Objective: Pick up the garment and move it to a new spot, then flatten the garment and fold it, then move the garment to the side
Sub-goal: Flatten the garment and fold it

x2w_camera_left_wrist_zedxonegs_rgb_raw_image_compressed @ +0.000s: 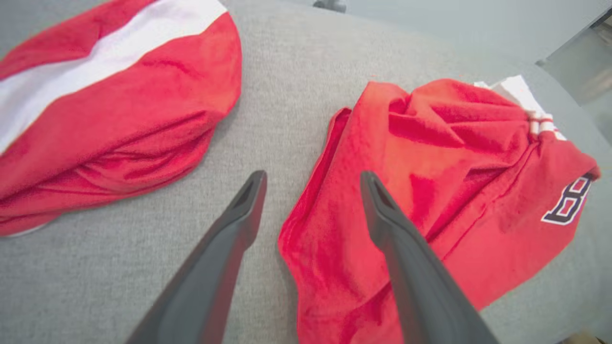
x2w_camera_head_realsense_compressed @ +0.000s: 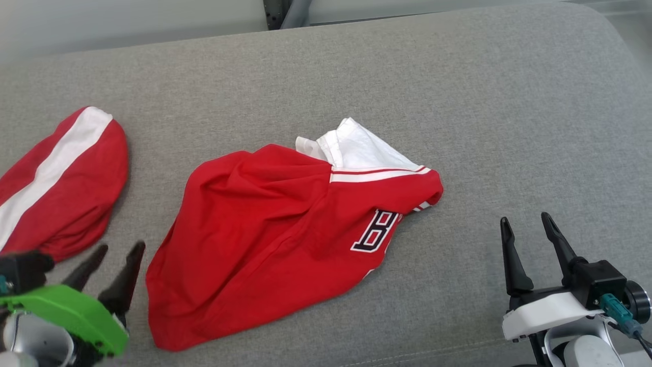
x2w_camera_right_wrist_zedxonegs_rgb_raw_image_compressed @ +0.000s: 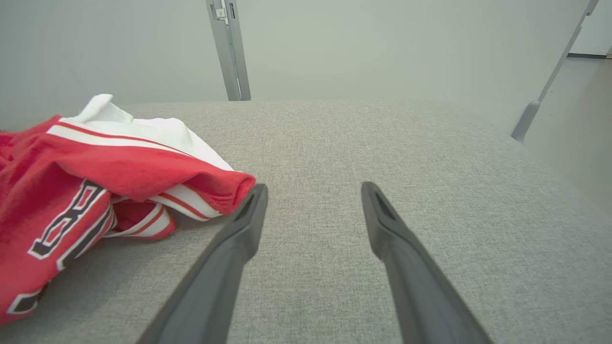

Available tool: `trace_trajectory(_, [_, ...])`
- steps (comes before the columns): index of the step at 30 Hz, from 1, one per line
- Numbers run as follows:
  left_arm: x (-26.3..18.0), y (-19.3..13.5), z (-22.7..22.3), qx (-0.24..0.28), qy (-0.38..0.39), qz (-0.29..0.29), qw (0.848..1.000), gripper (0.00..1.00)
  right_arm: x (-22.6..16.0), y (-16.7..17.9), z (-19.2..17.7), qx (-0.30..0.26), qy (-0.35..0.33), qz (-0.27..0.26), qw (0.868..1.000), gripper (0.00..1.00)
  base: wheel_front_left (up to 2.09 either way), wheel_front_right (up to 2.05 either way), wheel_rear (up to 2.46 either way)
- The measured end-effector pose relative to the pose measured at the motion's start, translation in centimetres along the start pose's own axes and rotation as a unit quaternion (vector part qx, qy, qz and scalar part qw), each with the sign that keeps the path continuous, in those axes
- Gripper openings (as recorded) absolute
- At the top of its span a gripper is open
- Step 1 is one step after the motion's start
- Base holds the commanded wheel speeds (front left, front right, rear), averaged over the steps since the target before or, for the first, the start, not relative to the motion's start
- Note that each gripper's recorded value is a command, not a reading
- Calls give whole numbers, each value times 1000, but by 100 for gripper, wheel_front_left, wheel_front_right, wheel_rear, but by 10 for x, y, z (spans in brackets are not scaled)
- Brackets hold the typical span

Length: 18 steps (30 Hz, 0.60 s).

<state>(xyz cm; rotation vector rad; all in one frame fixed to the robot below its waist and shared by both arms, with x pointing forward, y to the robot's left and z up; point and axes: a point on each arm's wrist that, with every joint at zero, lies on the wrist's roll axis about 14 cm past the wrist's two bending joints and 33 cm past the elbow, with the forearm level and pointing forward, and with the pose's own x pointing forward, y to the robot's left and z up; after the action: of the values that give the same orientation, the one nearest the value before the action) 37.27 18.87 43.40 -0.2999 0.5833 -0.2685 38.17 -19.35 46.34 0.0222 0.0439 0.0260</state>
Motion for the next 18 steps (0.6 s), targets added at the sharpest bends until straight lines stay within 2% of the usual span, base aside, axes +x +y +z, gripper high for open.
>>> trace_trajectory(2, [10,-10,31,-3,-52,-5,999,100,-1,-3,0,1,0,-5,1000,100,0,0,0])
trace_trajectory(6, [40,-72,69,-12,-97,-89,991,100,-1,-7,-4,3,6,-11,1000,100,0,0,0])
trace_trajectory(9, [66,-119,73,-21,-78,-155,985,100,2,-9,-6,5,9,-14,1000,100,0,0,0])
trace_trajectory(13, [100,-159,77,7,-48,-197,979,100,1,-17,-8,8,13,-28,999,100,0,0,0])
trace_trajectory(18, [135,-196,57,20,22,-236,971,100,-7,-33,-14,9,23,-53,998,100,0,0,0])
